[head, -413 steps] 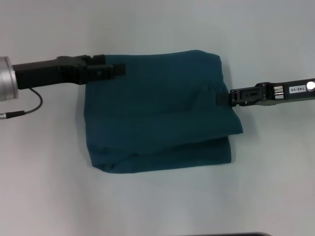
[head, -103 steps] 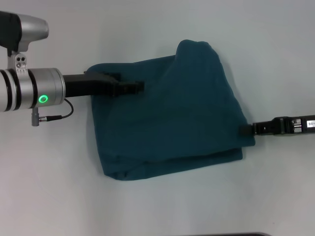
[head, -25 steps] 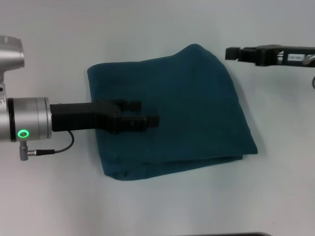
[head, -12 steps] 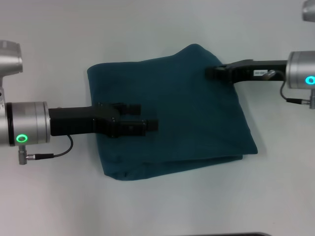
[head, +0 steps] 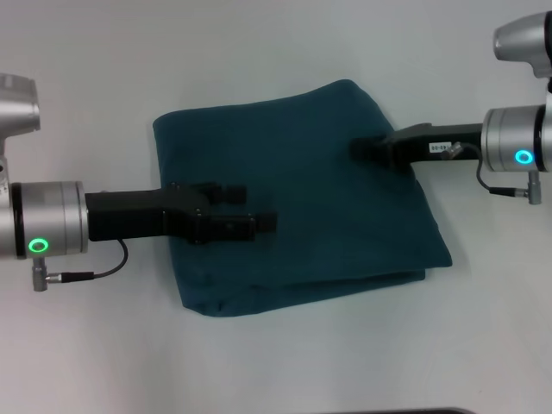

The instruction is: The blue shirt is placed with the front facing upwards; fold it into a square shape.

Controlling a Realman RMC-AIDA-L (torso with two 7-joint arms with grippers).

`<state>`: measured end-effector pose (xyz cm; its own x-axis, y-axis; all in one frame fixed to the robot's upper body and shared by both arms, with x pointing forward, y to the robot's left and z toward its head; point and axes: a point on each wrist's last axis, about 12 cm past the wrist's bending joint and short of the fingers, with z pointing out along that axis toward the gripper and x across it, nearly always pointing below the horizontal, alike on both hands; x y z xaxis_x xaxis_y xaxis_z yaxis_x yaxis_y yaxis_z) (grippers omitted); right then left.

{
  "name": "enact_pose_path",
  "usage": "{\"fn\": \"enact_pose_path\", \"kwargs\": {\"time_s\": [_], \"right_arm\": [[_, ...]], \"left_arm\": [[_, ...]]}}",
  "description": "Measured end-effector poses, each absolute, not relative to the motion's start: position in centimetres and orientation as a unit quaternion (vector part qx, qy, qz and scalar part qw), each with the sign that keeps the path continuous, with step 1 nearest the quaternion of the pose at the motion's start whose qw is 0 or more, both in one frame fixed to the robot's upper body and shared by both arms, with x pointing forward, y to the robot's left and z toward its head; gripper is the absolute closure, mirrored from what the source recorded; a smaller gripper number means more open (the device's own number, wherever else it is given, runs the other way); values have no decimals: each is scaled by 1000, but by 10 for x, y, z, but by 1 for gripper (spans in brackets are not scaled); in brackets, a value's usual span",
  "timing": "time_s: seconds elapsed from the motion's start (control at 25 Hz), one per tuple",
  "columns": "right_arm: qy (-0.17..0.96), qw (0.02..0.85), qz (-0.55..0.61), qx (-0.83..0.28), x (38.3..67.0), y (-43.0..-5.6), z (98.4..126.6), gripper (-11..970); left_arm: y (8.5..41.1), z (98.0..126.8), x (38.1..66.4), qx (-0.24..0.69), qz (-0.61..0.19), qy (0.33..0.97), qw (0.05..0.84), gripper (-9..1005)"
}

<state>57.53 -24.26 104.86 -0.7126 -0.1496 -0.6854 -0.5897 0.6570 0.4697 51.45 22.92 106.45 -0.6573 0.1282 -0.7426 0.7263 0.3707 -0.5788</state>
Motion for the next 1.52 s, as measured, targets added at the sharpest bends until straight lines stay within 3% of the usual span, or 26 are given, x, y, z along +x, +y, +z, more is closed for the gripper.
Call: {"fn": "enact_pose_path", "kwargs": {"time_s": [0.48,0.92,1.24,1.52], "right_arm": [[857,306,362,-202,563,-262,1046,934],[828,356,375,-218,586,-249,1077,933],[850,345,321,-235,599,-226,1062,933],[862,342,300,-225,598,-229,1054,932]], "left_arm": [[229,1064,515,278,-485,770,309,92],[229,1064,515,277,-485,770,308,93],[228,1065,516,280,-487,768,307,92],[229,1064,515,277,-486,770,307,92]]}}
